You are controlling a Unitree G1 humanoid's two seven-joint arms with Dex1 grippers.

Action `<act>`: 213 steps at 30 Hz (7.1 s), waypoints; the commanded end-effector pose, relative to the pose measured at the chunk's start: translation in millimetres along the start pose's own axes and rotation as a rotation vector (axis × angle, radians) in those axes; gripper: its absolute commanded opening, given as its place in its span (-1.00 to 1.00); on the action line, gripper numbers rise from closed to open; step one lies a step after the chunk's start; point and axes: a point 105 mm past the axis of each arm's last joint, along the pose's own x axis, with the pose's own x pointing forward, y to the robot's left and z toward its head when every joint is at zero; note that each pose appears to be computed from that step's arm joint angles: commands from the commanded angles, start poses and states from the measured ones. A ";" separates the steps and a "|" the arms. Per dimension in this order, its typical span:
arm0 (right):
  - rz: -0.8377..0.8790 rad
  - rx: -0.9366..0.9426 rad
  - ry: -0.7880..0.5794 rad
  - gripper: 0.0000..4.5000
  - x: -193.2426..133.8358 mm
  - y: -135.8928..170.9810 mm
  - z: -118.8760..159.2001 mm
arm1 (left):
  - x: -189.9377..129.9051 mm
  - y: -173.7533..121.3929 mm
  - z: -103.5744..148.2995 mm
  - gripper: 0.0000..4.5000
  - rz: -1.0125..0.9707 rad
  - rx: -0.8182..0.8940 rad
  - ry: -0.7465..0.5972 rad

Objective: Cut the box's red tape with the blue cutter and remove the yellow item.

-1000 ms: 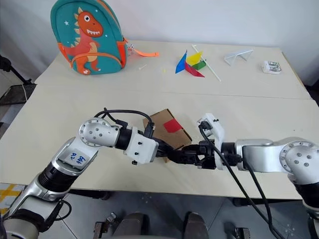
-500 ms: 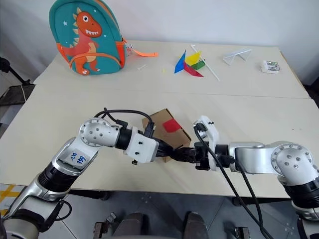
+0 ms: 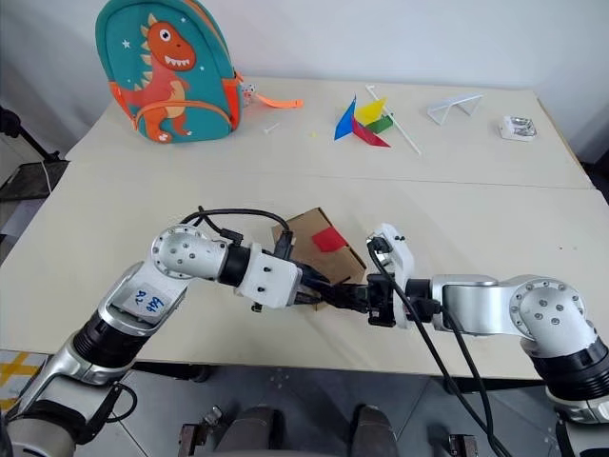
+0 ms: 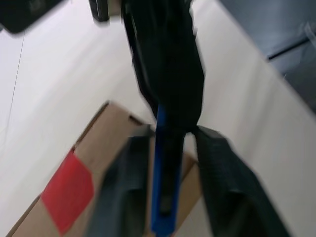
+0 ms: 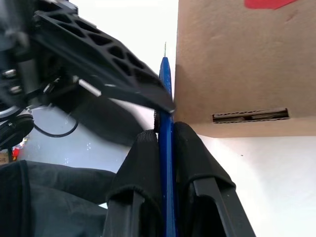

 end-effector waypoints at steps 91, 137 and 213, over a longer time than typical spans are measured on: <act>-0.403 -0.385 -0.114 -0.95 -11.2 -6.7 86.4 | -27.1 28.2 -85.4 -1.00 0.305 -0.738 -0.048; -0.339 -0.244 0.048 -0.95 -1.5 -5.7 55.3 | -6.5 13.4 -88.9 -1.00 0.284 -0.811 -0.039; -0.361 -0.187 0.300 -0.95 -10.7 -14.7 82.9 | 12.7 -5.8 -103.8 -1.00 0.293 -0.850 0.032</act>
